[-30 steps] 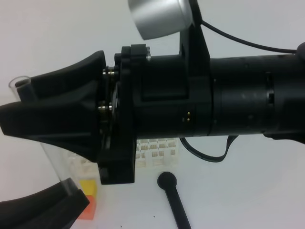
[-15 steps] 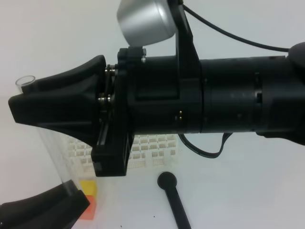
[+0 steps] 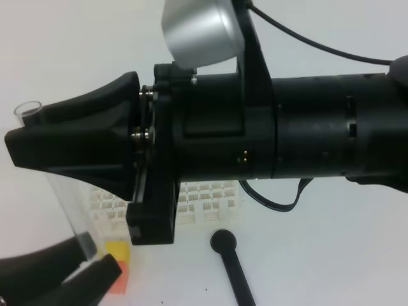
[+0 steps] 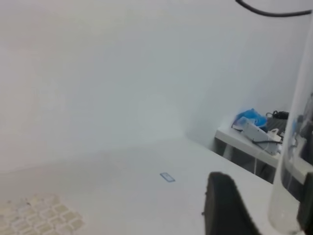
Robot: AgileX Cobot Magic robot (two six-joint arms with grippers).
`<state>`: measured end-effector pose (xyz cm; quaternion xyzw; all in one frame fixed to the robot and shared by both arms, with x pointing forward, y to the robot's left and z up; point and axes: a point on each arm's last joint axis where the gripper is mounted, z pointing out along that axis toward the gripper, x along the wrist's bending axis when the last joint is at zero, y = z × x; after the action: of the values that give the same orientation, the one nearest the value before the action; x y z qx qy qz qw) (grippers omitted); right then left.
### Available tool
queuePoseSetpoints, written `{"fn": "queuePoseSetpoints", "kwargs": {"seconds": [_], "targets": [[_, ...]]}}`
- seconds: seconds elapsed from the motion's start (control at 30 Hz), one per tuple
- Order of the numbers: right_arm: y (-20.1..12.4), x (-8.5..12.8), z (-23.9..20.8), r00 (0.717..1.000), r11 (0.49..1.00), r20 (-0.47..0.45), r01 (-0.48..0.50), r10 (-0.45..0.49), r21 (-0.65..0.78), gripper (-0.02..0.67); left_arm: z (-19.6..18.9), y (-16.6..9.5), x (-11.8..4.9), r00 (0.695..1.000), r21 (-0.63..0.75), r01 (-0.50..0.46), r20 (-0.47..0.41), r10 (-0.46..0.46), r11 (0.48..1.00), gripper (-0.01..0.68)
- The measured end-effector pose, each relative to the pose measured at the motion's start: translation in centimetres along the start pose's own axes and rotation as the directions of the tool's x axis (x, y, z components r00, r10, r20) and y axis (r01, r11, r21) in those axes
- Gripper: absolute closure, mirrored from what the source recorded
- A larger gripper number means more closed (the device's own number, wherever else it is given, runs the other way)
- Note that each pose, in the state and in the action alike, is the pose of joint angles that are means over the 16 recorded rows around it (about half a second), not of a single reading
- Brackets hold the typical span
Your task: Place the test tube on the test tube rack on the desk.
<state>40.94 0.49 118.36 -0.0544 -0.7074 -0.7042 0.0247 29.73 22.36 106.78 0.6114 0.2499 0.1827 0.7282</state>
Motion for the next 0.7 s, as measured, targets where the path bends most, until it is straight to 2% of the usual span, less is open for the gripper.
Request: {"fn": "queuePoseSetpoints", "kwargs": {"seconds": [0.13, 0.27, 0.5, 0.7], "targets": [[0.0, -0.2, 0.0, 0.998, 0.999, 0.024, 0.053, -0.053, -0.001, 0.524, 0.0, 0.8, 0.2, 0.999, 0.011, -0.022, -0.039, 0.022, 1.000, 0.346], [0.1, -0.7, -0.1, 0.990, 0.993, 0.078, 0.116, -0.116, 0.006, 0.524, -0.2, 1.6, 0.6, 0.995, 0.024, -0.040, -0.095, 0.042, 0.999, 0.369], [0.1, -1.9, -0.2, 0.956, 0.978, 0.203, 0.206, -0.210, 0.041, 0.525, -2.1, 2.8, 1.1, 0.977, 0.007, -0.053, -0.205, 0.053, 0.999, 0.504], [0.1, -2.6, -0.4, 0.925, 0.967, 0.282, 0.243, -0.253, 0.071, 0.525, -5.0, 3.2, 1.5, 0.957, -0.051, -0.021, -0.290, 0.005, 0.998, 0.626]]}}
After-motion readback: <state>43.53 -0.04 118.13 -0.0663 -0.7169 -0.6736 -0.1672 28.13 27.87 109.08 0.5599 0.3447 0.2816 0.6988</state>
